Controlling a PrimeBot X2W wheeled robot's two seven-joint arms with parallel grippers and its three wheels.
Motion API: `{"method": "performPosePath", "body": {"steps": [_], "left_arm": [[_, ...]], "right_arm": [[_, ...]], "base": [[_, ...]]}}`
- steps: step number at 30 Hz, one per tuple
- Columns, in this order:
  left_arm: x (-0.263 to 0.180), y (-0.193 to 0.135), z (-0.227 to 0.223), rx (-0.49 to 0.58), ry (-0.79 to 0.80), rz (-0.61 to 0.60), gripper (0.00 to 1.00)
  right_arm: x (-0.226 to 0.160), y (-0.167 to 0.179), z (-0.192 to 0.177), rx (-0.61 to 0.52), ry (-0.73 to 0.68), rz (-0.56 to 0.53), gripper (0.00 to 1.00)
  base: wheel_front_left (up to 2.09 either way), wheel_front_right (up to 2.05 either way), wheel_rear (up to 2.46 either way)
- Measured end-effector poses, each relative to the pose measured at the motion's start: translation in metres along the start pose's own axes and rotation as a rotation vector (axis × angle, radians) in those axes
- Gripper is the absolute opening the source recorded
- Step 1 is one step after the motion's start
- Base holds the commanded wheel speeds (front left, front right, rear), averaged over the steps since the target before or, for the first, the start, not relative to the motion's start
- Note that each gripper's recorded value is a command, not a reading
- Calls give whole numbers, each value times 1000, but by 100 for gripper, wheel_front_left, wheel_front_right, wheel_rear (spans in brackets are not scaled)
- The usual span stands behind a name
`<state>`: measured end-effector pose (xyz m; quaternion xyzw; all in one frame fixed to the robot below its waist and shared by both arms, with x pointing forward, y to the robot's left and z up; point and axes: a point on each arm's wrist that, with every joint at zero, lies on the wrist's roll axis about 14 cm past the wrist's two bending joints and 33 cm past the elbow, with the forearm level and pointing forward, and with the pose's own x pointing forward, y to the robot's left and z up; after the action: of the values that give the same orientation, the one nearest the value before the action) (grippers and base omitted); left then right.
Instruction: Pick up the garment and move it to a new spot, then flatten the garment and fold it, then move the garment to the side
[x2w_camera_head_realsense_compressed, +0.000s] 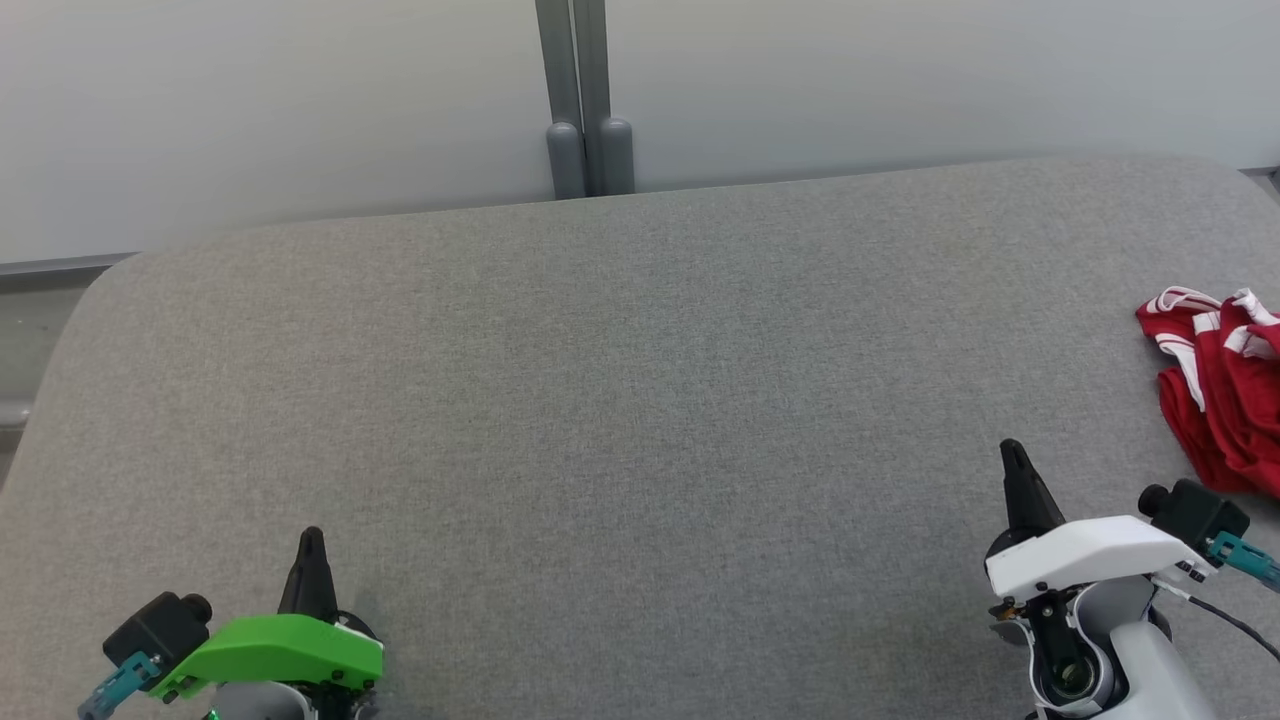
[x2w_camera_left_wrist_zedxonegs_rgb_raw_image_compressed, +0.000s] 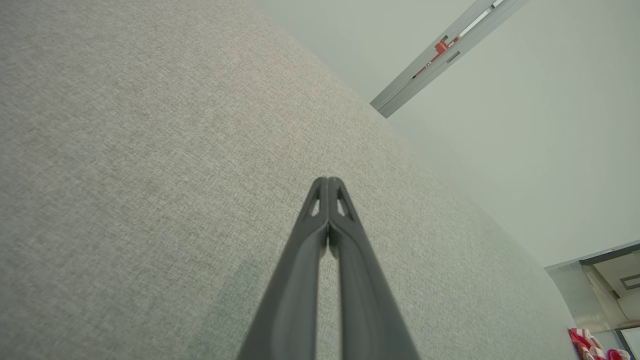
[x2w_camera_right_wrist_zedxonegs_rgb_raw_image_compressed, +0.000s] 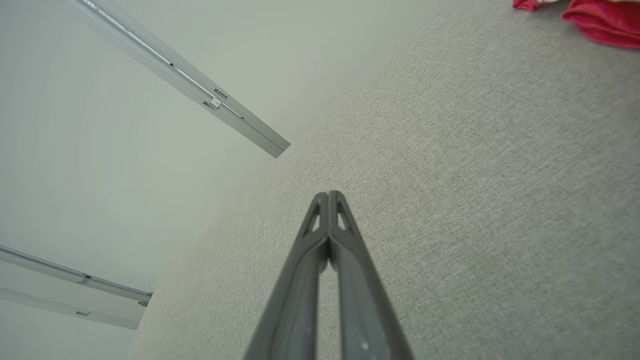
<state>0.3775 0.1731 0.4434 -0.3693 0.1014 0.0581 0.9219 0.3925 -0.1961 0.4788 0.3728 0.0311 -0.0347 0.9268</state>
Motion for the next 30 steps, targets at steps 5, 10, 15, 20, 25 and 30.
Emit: {"method": "performPosePath", "body": {"steps": [5,10,15,20,25,30], "left_arm": [[0,0,2,-66,2,-4,0],[0,-1,5,-132,4,-10,0],[0,-2,9,-193,1,-18,0],[0,-3,12,-253,-1,-28,0],[1,-5,15,-306,0,-39,0],[0,-6,18,-356,-5,-50,0]], "right_arm": [[-1,-1,0,64,3,-5,0],[-1,0,2,128,0,-5,0],[-1,0,4,187,-1,-3,0],[-1,1,6,244,-2,1,0],[-2,1,6,297,0,2,0],[-2,2,8,350,-1,6,0]], "base": [[0,0,0],[0,0,0],[0,0,0],[0,0,0],[0,0,0],[0,0,0]]}}
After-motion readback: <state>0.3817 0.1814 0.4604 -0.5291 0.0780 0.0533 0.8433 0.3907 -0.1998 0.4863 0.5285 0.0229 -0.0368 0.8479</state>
